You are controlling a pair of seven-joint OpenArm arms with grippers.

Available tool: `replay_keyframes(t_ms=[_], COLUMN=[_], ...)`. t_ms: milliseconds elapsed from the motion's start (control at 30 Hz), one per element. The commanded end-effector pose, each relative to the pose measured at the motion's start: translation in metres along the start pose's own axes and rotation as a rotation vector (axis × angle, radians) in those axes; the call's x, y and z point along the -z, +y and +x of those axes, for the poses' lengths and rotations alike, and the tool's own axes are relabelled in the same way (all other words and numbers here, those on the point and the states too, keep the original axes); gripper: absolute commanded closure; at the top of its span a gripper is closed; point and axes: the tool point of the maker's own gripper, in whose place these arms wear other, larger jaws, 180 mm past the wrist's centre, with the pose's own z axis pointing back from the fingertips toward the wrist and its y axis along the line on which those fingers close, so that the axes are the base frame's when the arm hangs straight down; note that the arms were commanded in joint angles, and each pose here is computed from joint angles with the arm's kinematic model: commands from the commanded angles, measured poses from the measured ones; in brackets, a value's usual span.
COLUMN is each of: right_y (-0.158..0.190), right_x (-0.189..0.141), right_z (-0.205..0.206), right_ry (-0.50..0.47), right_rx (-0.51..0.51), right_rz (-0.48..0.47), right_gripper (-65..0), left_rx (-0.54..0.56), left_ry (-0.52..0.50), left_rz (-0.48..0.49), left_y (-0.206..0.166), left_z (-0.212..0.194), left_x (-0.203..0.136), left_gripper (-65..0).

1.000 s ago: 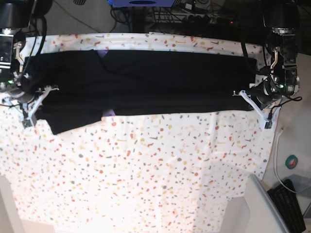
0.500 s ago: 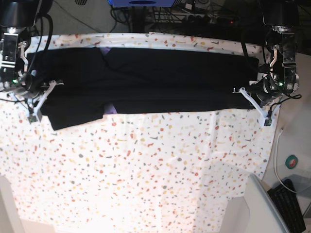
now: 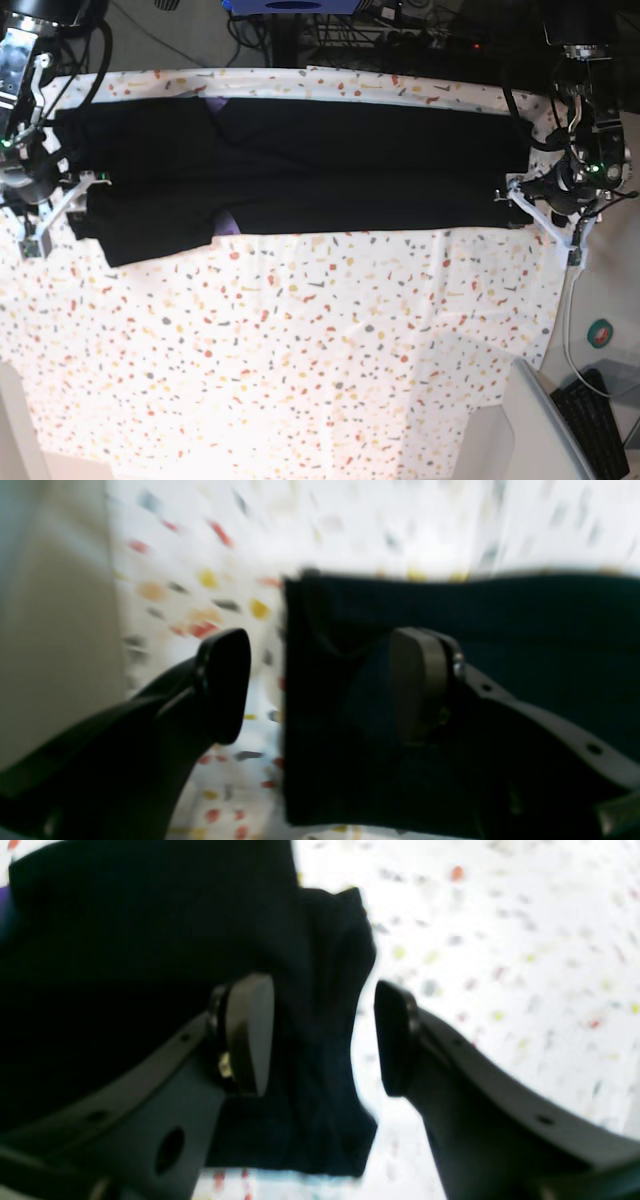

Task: Layout the t-shirt on the table in an organized manner, then fold the t-shirt properly
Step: 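Release the folded hem and raise both grippers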

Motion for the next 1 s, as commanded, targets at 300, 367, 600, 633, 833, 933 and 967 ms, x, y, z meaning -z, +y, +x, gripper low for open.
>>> replay_keyframes(t_ms=[300,367,600,633,833,933,967], right_y=[-0.005,-0.005,-0.019,-0.023,-0.045,-0.050,-0.050], right_x=[0.045,0.057,0.079,0.081,0.082,0.068,0.061], right_z=[0.030,0.023,-0.001,-0.009,-0.013,0.008,0.019], right_ry=[0.013,0.055,0.094,0.112,0.112,0.039,0.001], right_rx=[0.096,0.110,0.154,0.160,0.157,0.119,0.102], right_rz=[0.045,0.060,0.057,0.053,0.020,-0.006,-0.014], right_gripper=[0.0,0.0,0.0,0.0,0.0,0.0,0.0], left_rx=[-0.063,-0.074,-0.098,-0.102,-0.098,-0.103,-0.100], left_ry=[0.114,0.153,0.161,0.171,0.172,0.158,0.140], left_rz=[-0.014,-0.012,0.000,0.001,0.007,0.009,0.010], left_y=[-0.013,-0.011,-0.005,-0.004,0.000,0.002,0.002], left_z=[-0.063,-0.076,-0.097,-0.101,-0.100,-0.095,-0.088], left_x=[0.002,0.006,0.017,0.018,0.019,0.018,0.016], left_gripper=[0.0,0.0,0.0,0.0,0.0,0.0,0.0])
